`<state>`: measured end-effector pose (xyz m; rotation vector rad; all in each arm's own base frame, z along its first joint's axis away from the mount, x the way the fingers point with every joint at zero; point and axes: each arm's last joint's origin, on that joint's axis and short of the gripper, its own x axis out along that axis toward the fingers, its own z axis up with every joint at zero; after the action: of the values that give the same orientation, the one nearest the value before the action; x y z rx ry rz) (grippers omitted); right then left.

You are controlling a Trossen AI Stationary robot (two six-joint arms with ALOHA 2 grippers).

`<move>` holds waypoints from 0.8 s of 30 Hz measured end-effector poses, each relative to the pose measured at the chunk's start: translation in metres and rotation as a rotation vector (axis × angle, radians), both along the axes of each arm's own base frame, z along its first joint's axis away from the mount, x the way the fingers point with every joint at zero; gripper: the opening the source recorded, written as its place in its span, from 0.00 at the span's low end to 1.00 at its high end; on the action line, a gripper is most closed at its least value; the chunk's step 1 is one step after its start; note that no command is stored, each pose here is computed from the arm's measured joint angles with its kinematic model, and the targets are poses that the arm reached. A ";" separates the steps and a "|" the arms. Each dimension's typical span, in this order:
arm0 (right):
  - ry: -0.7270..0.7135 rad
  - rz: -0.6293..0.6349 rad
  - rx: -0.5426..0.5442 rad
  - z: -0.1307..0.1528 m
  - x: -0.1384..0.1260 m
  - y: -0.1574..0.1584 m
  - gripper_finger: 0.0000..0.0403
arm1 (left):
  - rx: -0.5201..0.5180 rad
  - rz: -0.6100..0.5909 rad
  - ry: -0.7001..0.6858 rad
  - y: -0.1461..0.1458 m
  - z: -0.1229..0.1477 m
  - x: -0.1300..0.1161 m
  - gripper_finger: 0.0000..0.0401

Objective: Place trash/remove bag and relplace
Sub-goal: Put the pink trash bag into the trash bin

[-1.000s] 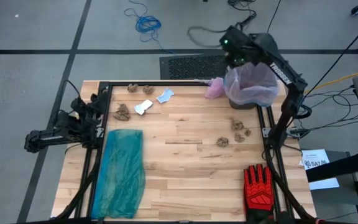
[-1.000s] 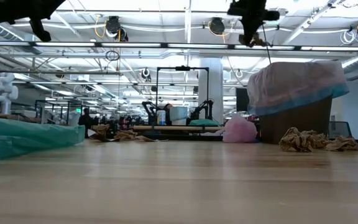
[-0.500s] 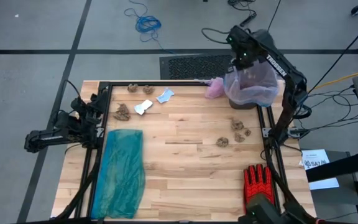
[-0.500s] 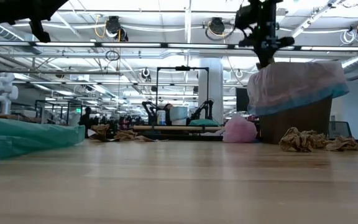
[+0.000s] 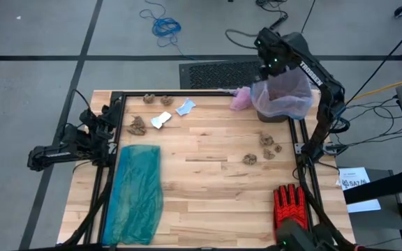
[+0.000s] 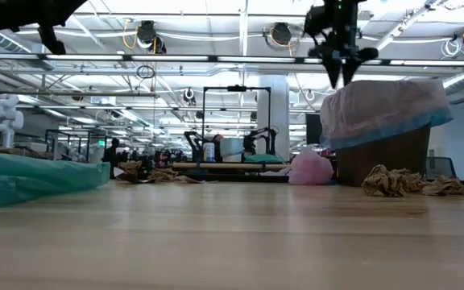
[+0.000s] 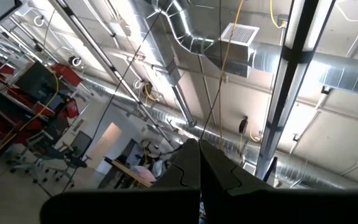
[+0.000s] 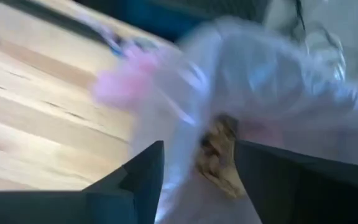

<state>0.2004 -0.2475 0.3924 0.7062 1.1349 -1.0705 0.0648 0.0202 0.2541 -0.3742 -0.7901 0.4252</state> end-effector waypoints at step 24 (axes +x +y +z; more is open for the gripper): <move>0.368 0.665 -0.025 -0.077 0.139 0.019 0.62 | 0.001 -0.001 -0.003 0.000 0.000 0.000 0.00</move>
<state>0.3395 -0.2288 0.3151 0.0767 1.5245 -0.6466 0.0646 0.0202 0.2544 -0.3741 -0.7933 0.4237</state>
